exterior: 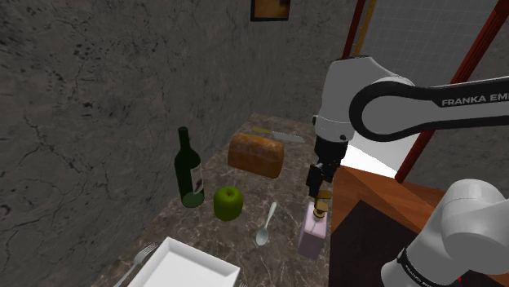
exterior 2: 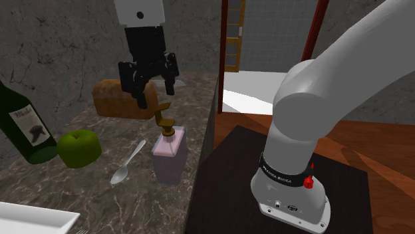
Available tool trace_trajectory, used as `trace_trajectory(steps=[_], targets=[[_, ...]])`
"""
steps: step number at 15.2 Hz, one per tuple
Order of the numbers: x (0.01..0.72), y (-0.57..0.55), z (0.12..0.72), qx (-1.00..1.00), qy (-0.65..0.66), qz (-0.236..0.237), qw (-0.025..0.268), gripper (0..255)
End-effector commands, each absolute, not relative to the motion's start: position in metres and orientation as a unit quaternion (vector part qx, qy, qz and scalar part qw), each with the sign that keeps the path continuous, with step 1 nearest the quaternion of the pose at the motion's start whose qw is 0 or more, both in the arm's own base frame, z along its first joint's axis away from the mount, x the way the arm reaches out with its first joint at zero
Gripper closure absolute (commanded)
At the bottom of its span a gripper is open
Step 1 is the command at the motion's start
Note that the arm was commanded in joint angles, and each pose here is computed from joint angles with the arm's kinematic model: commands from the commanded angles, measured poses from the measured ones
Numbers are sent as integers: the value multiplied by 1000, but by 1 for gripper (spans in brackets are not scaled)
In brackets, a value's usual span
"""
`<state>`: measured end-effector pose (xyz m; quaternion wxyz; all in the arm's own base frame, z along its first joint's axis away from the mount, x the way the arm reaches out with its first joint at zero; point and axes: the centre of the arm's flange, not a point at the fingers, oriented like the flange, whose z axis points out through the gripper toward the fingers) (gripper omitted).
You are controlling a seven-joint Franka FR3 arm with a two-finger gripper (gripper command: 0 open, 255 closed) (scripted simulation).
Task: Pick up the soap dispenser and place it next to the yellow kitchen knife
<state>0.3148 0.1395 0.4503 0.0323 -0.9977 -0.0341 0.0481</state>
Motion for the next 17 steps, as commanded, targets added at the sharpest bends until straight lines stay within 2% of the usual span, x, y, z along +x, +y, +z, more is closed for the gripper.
trace_trajectory(steps=[1, 6, 14, 15, 17], targets=[[313, 143, 439, -998, -33, 47, 32, 0], [310, 145, 410, -998, -33, 47, 32, 0], [310, 145, 410, -998, -33, 47, 32, 0], [310, 145, 410, -998, -33, 47, 32, 255], [310, 145, 410, -998, -33, 47, 32, 255]])
